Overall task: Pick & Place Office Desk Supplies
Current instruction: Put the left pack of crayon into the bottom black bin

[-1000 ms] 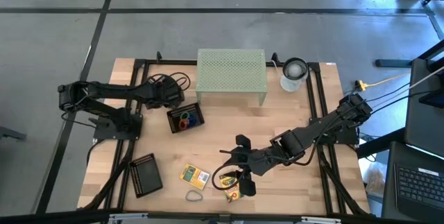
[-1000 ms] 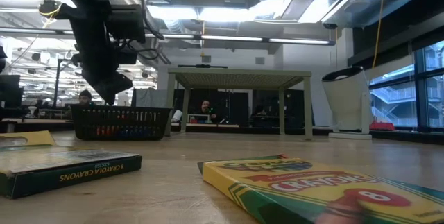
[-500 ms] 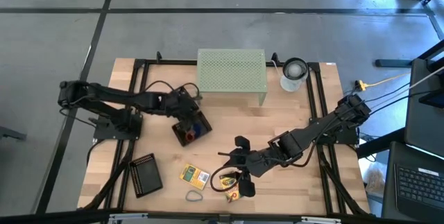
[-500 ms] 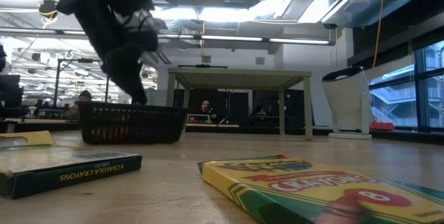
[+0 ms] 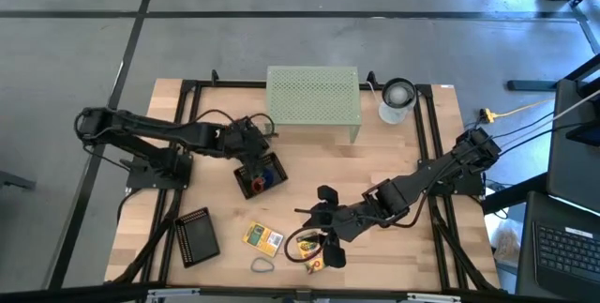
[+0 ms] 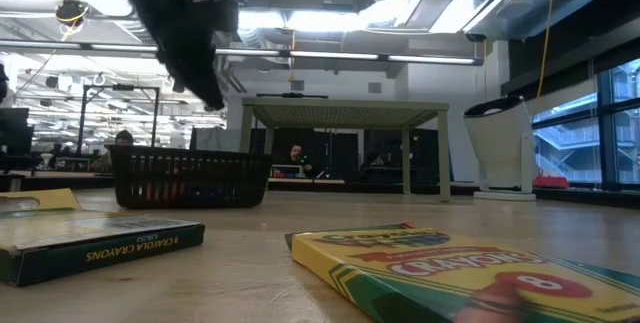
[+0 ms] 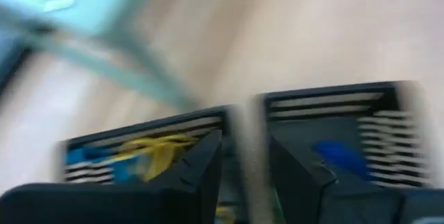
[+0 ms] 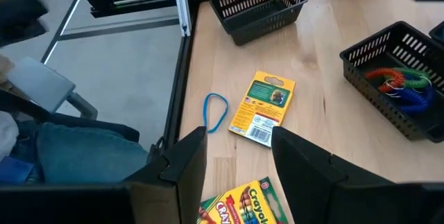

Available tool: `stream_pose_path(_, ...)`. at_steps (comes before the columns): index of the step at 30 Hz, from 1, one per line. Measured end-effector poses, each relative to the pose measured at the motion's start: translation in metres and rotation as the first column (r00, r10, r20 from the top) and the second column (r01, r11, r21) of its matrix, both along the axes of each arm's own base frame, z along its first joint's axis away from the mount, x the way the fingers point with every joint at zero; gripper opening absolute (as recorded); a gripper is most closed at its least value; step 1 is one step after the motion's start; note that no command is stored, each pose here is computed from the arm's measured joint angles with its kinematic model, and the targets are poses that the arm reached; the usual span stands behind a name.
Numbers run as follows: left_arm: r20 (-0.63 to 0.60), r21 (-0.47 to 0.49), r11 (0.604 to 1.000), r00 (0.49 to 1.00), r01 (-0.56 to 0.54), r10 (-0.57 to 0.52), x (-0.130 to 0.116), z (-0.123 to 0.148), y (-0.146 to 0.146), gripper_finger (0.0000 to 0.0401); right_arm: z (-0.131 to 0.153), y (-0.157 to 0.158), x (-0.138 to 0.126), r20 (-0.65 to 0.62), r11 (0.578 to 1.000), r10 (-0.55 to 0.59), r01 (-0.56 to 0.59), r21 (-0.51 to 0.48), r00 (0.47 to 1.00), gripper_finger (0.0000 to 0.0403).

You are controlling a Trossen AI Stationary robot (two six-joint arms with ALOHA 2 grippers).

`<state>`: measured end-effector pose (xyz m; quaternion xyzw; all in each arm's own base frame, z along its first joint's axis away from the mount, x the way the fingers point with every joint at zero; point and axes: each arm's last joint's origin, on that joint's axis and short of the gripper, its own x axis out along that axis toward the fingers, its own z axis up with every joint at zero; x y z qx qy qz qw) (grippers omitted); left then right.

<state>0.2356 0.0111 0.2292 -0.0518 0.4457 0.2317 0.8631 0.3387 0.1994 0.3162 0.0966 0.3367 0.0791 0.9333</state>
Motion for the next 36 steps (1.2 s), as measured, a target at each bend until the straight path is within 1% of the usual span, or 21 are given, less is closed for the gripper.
stream_pose_path(2,0.039,-0.094,0.994,0.997,0.063,-0.059,0.004,0.006,-0.011,0.0111,0.000,0.000,0.000,0.000,1.000,0.000,0.000,0.000,1.000,0.0165)
stream_pose_path(3,0.054,-0.146,0.984,0.994,0.099,-0.092,0.004,0.007,-0.018,0.0110,0.000,0.000,0.000,-0.003,1.000,-0.001,0.001,-0.001,1.000,0.0165)
stream_pose_path(5,0.065,-0.241,0.955,0.985,0.171,-0.160,0.003,0.006,-0.036,0.0109,-0.001,0.001,-0.002,-0.018,1.000,-0.008,0.008,0.004,1.000,0.0165)
stream_pose_path(7,0.071,-0.309,0.926,0.976,0.216,-0.204,0.001,0.006,-0.054,0.0111,-0.002,0.002,-0.004,-0.031,1.000,-0.006,0.007,0.003,1.000,0.0165)
stream_pose_path(9,0.074,-0.359,0.907,0.976,0.219,-0.207,-0.004,0.006,-0.072,0.0114,-0.003,0.005,-0.006,-0.041,1.000,0.000,0.000,-0.003,0.999,0.0165)
stream_pose_path(12,0.077,-0.427,0.885,0.983,0.186,-0.169,-0.011,0.005,-0.096,0.0120,-0.003,0.008,-0.008,-0.043,1.000,0.010,-0.010,-0.004,0.999,0.0165)
stream_pose_path(14,0.074,-0.449,0.880,0.988,0.153,-0.133,-0.015,0.004,-0.109,0.0127,-0.003,0.010,-0.009,-0.043,1.000,0.017,-0.017,-0.004,0.999,0.0165)
stream_pose_path(17,0.066,-0.457,0.885,0.996,0.088,-0.065,-0.020,-0.002,-0.125,0.0140,-0.003,0.013,-0.011,-0.042,1.000,0.023,-0.024,-0.005,0.999,0.0165)
stream_pose_path(21,0.008,-0.504,0.863,1.000,0.013,-0.010,-0.020,-0.015,-0.141,0.0163,-0.003,0.016,-0.013,-0.042,1.000,0.031,-0.031,-0.003,0.999,0.0165)
stream_pose_path(25,-0.080,-0.521,0.851,0.996,-0.072,0.036,-0.018,-0.033,-0.152,0.0183,-0.003,0.017,-0.014,-0.042,0.999,0.035,-0.035,-0.003,0.998,0.0165)
stream_pose_path(29,-0.142,-0.513,0.852,0.989,-0.103,0.033,-0.014,-0.050,-0.160,0.0191,-0.003,0.017,-0.014,-0.040,0.999,0.041,-0.041,-0.011,0.998,0.0165)
stream_pose_path(36,-0.155,-0.540,0.838,0.988,-0.074,-0.013,-0.002,-0.070,-0.169,0.0189,-0.003,0.017,-0.014,-0.040,0.999,0.041,-0.041,-0.011,0.998,0.0165)
